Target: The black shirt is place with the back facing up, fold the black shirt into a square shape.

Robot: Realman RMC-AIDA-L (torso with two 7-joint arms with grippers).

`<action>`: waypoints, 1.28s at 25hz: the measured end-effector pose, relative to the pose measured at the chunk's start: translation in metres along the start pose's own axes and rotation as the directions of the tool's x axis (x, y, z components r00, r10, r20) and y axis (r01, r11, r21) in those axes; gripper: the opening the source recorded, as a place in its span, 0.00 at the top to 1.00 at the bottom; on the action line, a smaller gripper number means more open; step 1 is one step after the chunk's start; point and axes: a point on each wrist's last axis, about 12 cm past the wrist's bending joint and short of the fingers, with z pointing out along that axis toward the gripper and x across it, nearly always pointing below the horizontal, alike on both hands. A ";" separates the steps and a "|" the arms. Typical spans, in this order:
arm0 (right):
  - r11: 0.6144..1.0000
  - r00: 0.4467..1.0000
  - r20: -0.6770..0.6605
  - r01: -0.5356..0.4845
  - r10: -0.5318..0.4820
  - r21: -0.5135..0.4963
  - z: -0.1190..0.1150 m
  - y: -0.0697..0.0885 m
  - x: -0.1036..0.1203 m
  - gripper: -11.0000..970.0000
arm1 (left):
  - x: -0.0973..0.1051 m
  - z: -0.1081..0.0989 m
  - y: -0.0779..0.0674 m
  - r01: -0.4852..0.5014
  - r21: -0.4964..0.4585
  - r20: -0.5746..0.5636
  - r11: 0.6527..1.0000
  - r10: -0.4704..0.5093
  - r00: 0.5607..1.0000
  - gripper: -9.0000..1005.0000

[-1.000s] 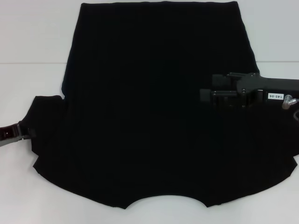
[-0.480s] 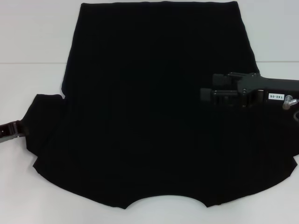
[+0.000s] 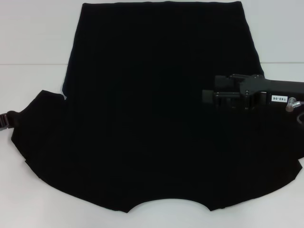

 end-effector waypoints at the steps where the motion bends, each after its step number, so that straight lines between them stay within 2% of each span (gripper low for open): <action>1: 1.000 1.000 0.000 0.000 0.000 0.000 0.000 0.000 0.000 0.09 | -0.001 0.000 0.000 -0.002 -0.004 0.005 1.000 0.002 1.000 0.99; 9: 1.000 1.000 0.003 0.006 -0.006 -0.001 0.000 0.000 -0.002 0.09 | -0.011 0.000 0.003 -0.011 -0.046 0.047 0.999 0.013 0.999 0.98; 23: 1.000 1.000 0.011 0.004 -0.004 0.000 0.000 0.000 -0.003 0.09 | -0.011 -0.002 0.009 -0.003 -0.069 0.068 0.998 0.008 0.998 0.96; 28: 1.000 1.000 0.012 0.005 -0.005 0.000 0.000 0.000 -0.003 0.09 | -0.013 -0.002 -0.002 -0.019 0.000 0.055 1.000 0.019 0.998 0.95; 32: 1.000 1.000 0.012 0.005 -0.005 0.000 0.000 0.000 -0.003 0.09 | -0.019 -0.008 -0.022 -0.051 0.171 0.081 0.984 0.037 0.996 0.95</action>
